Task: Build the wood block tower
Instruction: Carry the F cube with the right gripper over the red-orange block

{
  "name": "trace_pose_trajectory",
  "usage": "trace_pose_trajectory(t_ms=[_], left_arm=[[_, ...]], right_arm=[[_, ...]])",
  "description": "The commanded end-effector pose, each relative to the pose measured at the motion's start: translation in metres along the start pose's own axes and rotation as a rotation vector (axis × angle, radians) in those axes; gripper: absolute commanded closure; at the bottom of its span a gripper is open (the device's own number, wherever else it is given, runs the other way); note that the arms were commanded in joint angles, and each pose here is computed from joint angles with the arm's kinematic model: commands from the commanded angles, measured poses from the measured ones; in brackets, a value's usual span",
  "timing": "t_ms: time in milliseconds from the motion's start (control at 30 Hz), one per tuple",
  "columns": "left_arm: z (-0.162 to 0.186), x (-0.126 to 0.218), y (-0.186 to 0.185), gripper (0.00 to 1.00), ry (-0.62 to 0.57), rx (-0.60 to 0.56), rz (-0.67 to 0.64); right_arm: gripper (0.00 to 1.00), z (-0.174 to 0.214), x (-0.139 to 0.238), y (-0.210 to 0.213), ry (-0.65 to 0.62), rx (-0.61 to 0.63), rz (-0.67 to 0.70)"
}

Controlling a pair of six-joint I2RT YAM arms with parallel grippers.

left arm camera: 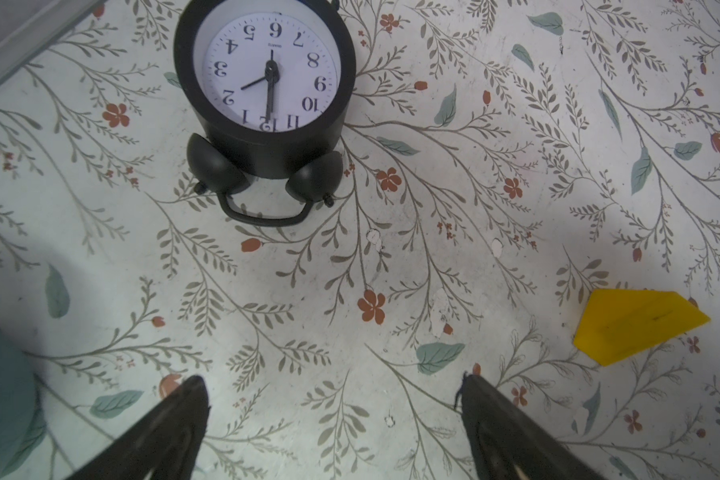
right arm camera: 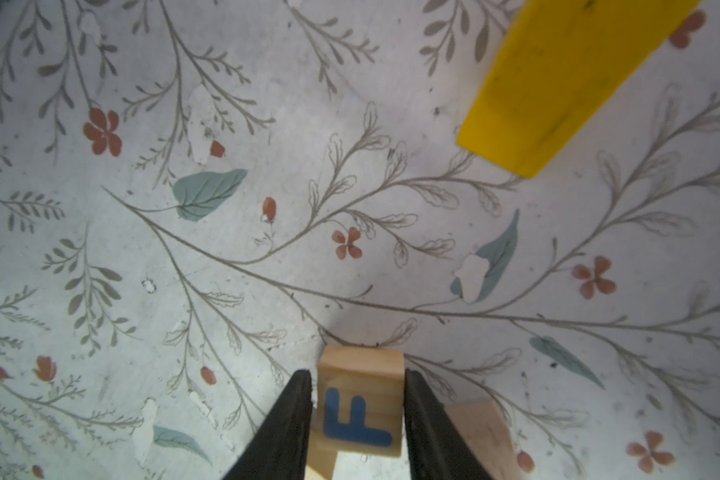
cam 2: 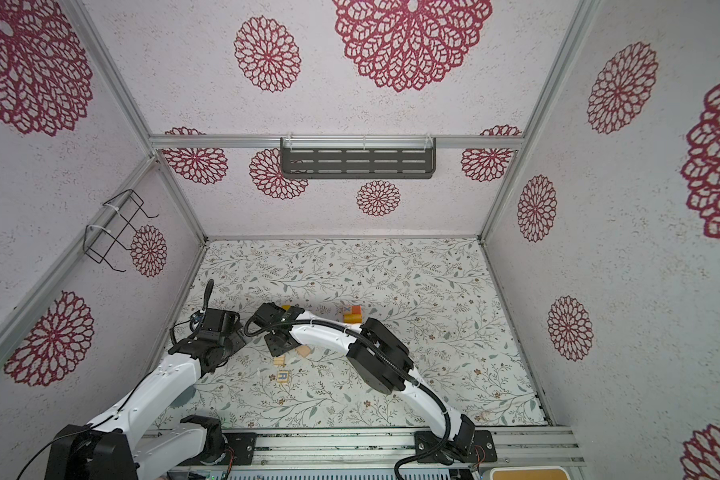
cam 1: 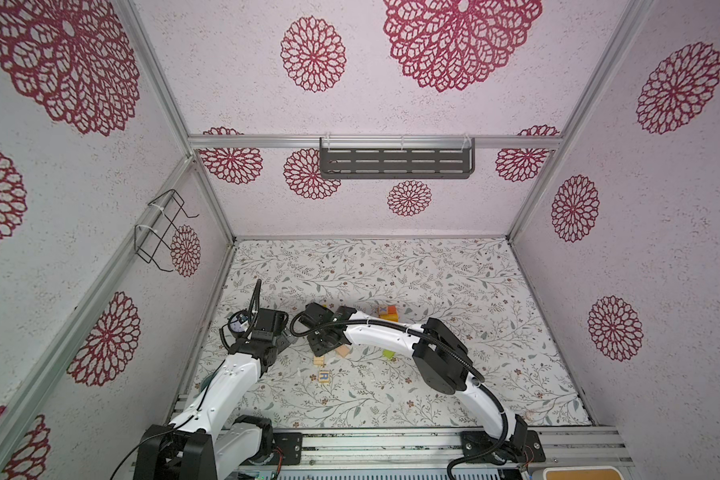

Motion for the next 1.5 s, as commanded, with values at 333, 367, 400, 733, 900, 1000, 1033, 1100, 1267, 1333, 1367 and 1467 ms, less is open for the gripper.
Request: trace_pose_trajectory(t_ms=[333,367,400,733,900,1000,1033,1100,1267,1333,1367,1467], left_arm=[[0.000,-0.001,-0.001,0.03,0.003,0.012,0.019],[0.000,-0.001,-0.004,0.03,0.005,0.008,0.035],[0.000,-0.001,-0.006,0.03,0.009,0.004,0.049],[-0.010,0.011,-0.024,0.03,-0.003,-0.043,0.129],[-0.022,0.026,-0.044,0.03,-0.047,-0.102,0.150],[-0.027,0.029,-0.060,0.03,-0.045,-0.137,0.158],[-0.028,0.029,-0.066,0.03,-0.041,-0.149,0.160],[-0.029,0.029,-0.077,0.03,-0.036,-0.170,0.167],[-0.033,0.034,-0.117,0.03,-0.037,-0.260,0.186],[-0.034,0.035,-0.132,0.03,-0.036,-0.294,0.190],[-0.035,0.035,-0.139,0.03,-0.039,-0.307,0.193],[-0.037,0.035,-0.161,0.03,-0.043,-0.347,0.203]], right_arm=[[0.67,-0.009,0.020,0.005,-0.049,0.000,0.018],[0.68,-0.011,0.023,0.006,-0.055,0.001,0.017],[0.68,-0.013,0.026,0.006,-0.061,0.003,0.017],[0.69,-0.031,0.060,-0.015,-0.125,-0.009,0.049],[0.69,-0.042,0.081,-0.039,-0.158,-0.041,0.067],[0.69,-0.047,0.092,-0.059,-0.166,-0.080,0.061],[0.69,-0.049,0.095,-0.068,-0.164,-0.099,0.057],[0.68,-0.052,0.100,-0.085,-0.162,-0.130,0.059],[0.68,-0.061,0.119,-0.135,-0.179,-0.201,0.105],[0.68,-0.063,0.126,-0.154,-0.190,-0.226,0.125],[0.68,-0.063,0.129,-0.162,-0.195,-0.236,0.136],[0.68,-0.064,0.136,-0.187,-0.201,-0.278,0.159]])
Point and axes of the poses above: each gripper's point midway between its finger pads, its own x axis back along the fingers, its own y axis along the line the jaws close on, z = x × y, the point moved 5 cm from there along x, back along the fingers, and after that the axes turned 13 degrees about -x, right-handed, at the moved point
